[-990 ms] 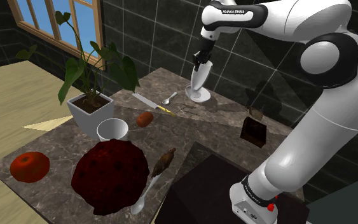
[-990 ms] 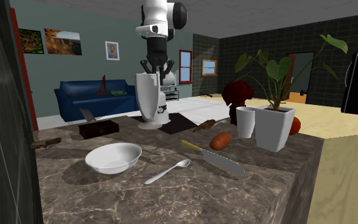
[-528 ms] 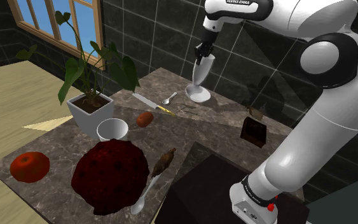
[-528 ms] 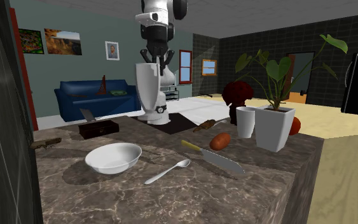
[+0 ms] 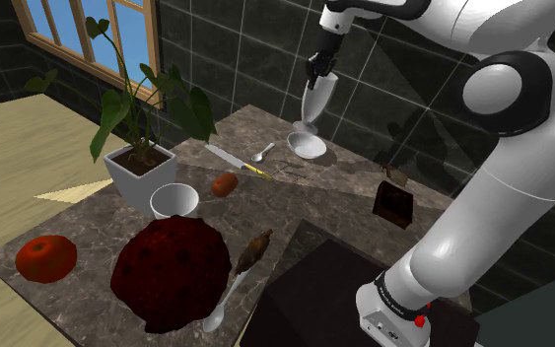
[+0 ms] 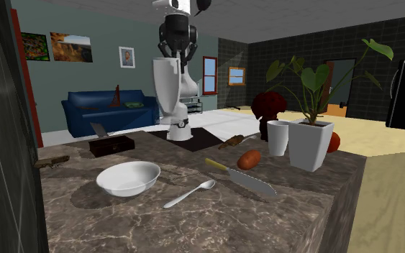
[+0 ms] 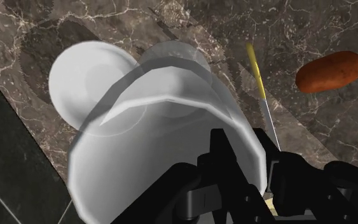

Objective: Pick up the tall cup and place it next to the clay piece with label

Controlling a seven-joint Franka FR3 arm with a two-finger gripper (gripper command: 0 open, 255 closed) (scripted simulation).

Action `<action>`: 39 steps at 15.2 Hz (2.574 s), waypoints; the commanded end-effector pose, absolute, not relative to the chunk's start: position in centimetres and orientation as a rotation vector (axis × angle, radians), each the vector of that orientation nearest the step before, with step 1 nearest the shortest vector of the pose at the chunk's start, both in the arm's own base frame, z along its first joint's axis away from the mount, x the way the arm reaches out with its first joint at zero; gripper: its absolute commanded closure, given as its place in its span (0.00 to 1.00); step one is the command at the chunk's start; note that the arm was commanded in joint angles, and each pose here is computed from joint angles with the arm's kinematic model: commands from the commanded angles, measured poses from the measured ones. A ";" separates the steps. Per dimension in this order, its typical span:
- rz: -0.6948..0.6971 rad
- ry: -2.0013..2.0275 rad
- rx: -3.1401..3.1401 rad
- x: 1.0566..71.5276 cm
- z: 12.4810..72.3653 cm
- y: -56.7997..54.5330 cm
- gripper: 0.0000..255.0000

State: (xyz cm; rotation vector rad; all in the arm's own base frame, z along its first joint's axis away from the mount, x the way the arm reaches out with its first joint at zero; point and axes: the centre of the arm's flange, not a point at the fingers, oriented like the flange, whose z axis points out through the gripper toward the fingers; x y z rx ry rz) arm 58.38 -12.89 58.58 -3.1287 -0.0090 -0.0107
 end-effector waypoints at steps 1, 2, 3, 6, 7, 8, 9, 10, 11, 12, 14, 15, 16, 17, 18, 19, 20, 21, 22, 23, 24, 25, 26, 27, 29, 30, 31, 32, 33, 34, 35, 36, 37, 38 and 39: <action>-0.012 -0.009 -3.129 58.4 59.8 -12.9 1.00; -0.012 -0.009 -3.129 58.4 60.3 -12.9 1.00; -0.012 -0.009 -3.129 58.4 60.8 -12.9 1.00; -0.012 -0.009 -3.129 58.4 62.4 -12.9 1.00; -0.012 -0.009 -3.129 58.4 62.9 -12.9 1.00; -0.012 -0.009 -3.129 58.4 63.5 -12.9 1.00; -0.012 -0.009 -3.129 58.4 64.0 -12.9 1.00; -0.012 -0.009 -3.129 58.4 64.5 -12.9 1.00; -0.012 -0.009 -3.129 58.4 65.0 -12.9 1.00; -0.012 -0.009 -3.129 58.4 65.6 -12.9 1.00; -0.012 -0.009 -3.129 58.1 65.1 -14.1 1.00; -0.012 -0.009 -3.129 57.8 64.5 -15.3 1.00; -0.012 -0.009 -3.129 57.5 63.9 -16.4 1.00; -0.012 -0.009 -3.129 57.2 63.4 -17.6 1.00; -0.012 -0.009 -3.129 56.8 62.8 -18.7 1.00; -0.012 -0.009 -3.129 56.5 62.2 -19.9 1.00; -0.012 -0.009 -3.129 56.2 61.7 -21.0 1.00; -0.012 -0.009 -3.129 55.9 61.1 -22.2 1.00; -0.012 -0.009 -3.129 55.6 60.6 -23.3 1.00; -0.012 -0.009 -3.129 55.3 60.0 -24.5 1.00; -0.012 -0.009 -3.129 55.0 59.4 -25.6 1.00; -0.012 -0.009 -3.129 54.7 58.9 -26.8 1.00; -0.012 -0.009 -3.129 54.4 58.3 -27.9 1.00; -0.012 -0.009 -3.129 54.1 57.7 -29.1 1.00; -0.012 -0.009 -3.129 53.5 56.6 -31.4 1.00; -0.012 -0.009 -3.129 53.1 56.1 -32.6 1.00; -0.012 -0.009 -3.129 52.8 55.5 -33.7 1.00; -0.012 -0.009 -3.129 52.5 54.9 -34.9 1.00; -0.012 -0.009 -3.129 52.2 54.4 -36.0 1.00; -0.012 -0.009 -3.129 51.9 53.8 -37.2 1.00; -0.012 -0.009 -3.129 51.6 53.2 -38.3 1.00; -0.012 -0.009 -3.129 51.3 52.7 -39.5 1.00; -0.012 -0.009 -3.129 51.0 52.1 -40.6 1.00; -0.012 -0.009 -3.129 50.7 51.6 -41.8 1.00; -0.012 -0.009 -3.129 50.4 51.0 -42.9 1.00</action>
